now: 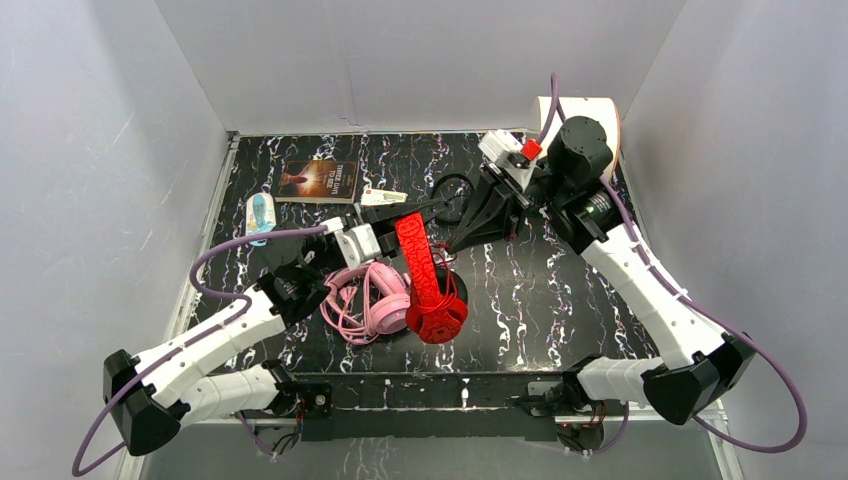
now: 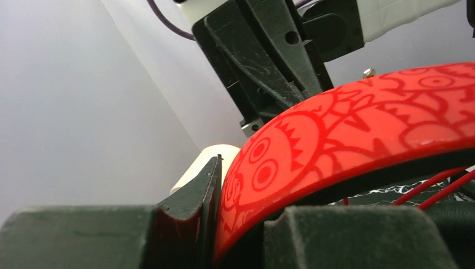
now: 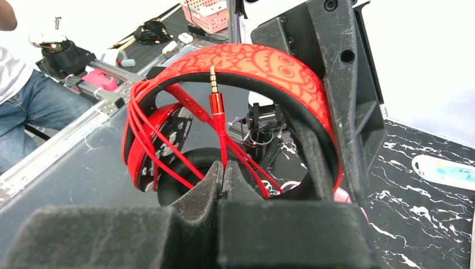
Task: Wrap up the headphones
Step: Wrap the headphones cable around the headphones.
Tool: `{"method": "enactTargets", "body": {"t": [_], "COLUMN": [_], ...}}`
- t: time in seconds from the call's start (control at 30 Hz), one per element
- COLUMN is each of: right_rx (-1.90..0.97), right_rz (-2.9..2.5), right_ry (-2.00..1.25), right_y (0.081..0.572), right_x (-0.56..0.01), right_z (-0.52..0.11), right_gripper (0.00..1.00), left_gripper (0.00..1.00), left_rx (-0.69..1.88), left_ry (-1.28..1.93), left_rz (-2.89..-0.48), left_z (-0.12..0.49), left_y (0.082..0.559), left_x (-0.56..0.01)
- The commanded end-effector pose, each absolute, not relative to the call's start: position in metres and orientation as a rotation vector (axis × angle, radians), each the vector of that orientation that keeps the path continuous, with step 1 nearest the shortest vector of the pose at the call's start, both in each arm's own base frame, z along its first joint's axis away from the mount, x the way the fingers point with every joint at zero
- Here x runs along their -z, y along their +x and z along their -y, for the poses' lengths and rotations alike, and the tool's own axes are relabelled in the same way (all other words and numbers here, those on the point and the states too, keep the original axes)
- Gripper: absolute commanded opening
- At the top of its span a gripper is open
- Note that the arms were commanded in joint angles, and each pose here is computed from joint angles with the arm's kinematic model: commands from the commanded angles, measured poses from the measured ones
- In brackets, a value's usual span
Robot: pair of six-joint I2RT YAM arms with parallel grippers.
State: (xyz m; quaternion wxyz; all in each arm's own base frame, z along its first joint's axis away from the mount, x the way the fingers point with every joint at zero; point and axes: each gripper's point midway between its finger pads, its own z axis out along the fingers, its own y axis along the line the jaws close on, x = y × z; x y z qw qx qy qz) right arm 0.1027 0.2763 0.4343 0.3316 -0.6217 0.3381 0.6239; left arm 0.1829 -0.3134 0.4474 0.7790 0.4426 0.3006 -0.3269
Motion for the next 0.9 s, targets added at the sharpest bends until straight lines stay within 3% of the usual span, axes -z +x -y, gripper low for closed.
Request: {"method": "enactTargets", "body": {"t": [0.0, 0.87], "right_rx": [-1.624, -1.425], "right_rz": [-0.785, -0.986], "right_ry": [-1.691, -1.74], "right_y": [0.094, 0.084], "right_x": [-0.448, -0.407], "right_z": [-0.274, -0.324], "right_gripper": [0.01, 0.01], "left_gripper": [0.0, 0.0], "left_rx": [0.745, 0.76], "left_ry": [0.877, 0.868], "left_rz": [-0.527, -0.552], "left_z": [0.304, 0.294], "left_y": [0.166, 0.158], "left_x": [-0.497, -0.505]}}
